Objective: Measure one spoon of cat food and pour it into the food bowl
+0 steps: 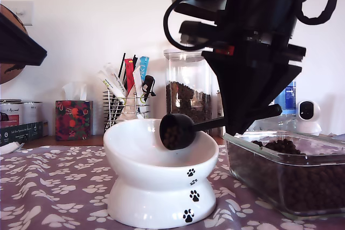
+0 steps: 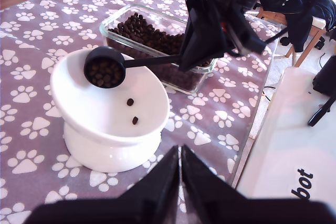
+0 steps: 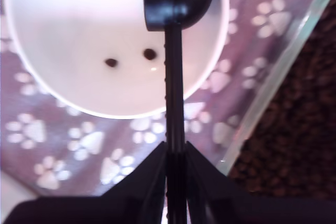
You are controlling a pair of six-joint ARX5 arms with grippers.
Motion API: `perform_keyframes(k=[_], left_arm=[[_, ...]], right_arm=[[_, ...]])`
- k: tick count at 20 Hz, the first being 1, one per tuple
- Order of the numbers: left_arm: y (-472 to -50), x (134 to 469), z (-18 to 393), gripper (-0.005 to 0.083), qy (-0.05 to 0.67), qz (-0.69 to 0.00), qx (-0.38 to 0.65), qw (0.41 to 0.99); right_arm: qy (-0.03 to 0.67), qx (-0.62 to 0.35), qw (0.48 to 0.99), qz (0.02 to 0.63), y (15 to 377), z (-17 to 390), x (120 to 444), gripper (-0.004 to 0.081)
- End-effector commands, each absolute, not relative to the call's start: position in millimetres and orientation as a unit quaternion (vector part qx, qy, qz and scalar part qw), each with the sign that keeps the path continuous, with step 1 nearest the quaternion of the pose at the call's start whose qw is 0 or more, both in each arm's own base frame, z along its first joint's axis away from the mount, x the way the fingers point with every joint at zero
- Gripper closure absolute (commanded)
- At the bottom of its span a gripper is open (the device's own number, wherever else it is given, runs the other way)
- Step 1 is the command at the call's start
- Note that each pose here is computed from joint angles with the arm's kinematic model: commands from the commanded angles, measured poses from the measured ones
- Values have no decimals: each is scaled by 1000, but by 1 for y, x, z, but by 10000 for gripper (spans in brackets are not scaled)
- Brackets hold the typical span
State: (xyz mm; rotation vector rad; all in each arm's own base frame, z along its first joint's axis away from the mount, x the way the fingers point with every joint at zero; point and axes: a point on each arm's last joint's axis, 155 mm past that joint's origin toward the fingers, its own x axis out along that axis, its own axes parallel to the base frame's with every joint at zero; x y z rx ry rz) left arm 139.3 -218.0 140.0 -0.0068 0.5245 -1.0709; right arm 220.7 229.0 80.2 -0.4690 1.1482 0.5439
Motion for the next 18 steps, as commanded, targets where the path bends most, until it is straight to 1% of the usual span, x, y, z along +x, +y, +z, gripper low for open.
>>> perform_keyframes(k=[1, 4, 9, 15, 18], left_arm=[[-219, 139, 141, 793, 244, -506, -4, 827], [-219, 139, 141, 793, 245, -506, -4, 827], [-219, 139, 141, 793, 246, -506, -4, 827], [-219, 139, 141, 793, 246, -506, -4, 827], [-219, 139, 141, 793, 245, -506, -4, 827]], right_arm=[[507, -250, 791, 234, 228, 85, 230, 782], [465, -324, 794, 218, 225, 92, 234, 782], [388, -443, 783, 200, 225, 109, 236, 782], [321, -540, 757, 177, 223, 129, 242, 782], [298, -567, 748, 172, 226, 135, 240, 782]])
